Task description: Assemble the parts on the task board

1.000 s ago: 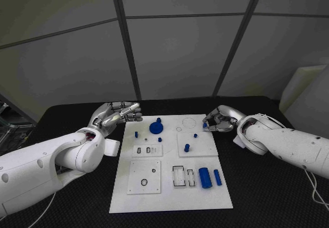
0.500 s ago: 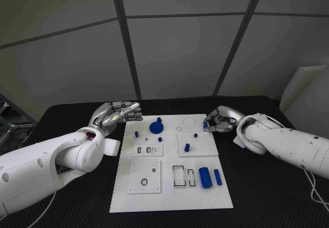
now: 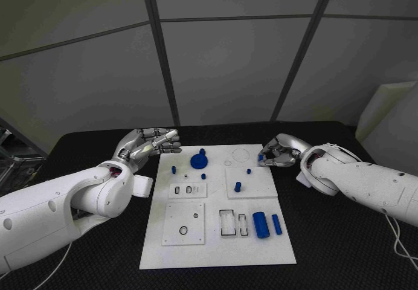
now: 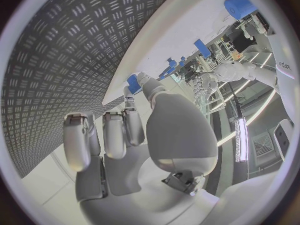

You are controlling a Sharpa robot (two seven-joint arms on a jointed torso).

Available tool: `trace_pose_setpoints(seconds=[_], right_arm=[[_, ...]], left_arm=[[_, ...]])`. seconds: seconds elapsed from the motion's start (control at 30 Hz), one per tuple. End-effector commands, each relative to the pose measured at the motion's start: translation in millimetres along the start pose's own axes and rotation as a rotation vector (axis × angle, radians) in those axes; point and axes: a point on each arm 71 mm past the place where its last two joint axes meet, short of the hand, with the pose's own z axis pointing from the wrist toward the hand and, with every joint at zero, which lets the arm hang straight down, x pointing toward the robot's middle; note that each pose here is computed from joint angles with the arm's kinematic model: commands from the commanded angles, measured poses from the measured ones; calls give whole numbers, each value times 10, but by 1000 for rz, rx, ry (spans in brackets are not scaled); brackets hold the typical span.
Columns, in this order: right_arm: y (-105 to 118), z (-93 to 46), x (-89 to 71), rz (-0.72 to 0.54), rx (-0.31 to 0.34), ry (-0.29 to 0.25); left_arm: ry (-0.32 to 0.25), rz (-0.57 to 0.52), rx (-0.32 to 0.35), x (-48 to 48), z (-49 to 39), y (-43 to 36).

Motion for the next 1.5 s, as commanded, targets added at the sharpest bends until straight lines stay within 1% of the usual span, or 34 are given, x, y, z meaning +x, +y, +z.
trace_pose_setpoints(seconds=[0.03, 0.23, 0.37, 0.47, 0.57, 0.67, 0.97, 1.2, 1.3, 1.5], right_arm=[[20, 0, -44, 28, -7, -52], [79, -30, -66, 49, -22, -92], [185, -66, -54, 62, -38, -99], [324, -88, -19, 68, -58, -95], [527, -101, 40, 64, -89, -94], [820, -91, 149, 40, -139, -85], [1484, 35, 467, -31, -252, -49], [1751, 111, 666, -85, -284, -4], [1828, 125, 767, -111, -291, 21], [1927, 135, 917, -154, -301, 61]], left_arm=[[10, 0, 7, 7, 3, -12], [9, 0, 6, 0, -1, -13], [8, 1, 5, -7, -5, -14], [7, 2, 4, -13, -7, -14], [7, 2, 4, -18, -9, -15], [7, 2, 3, -18, -10, -15], [10, 0, 1, -2, 16, -1], [10, -1, 1, 2, 26, 4], [11, -1, 0, 8, 30, 5], [15, -3, 0, 25, 38, 8]])
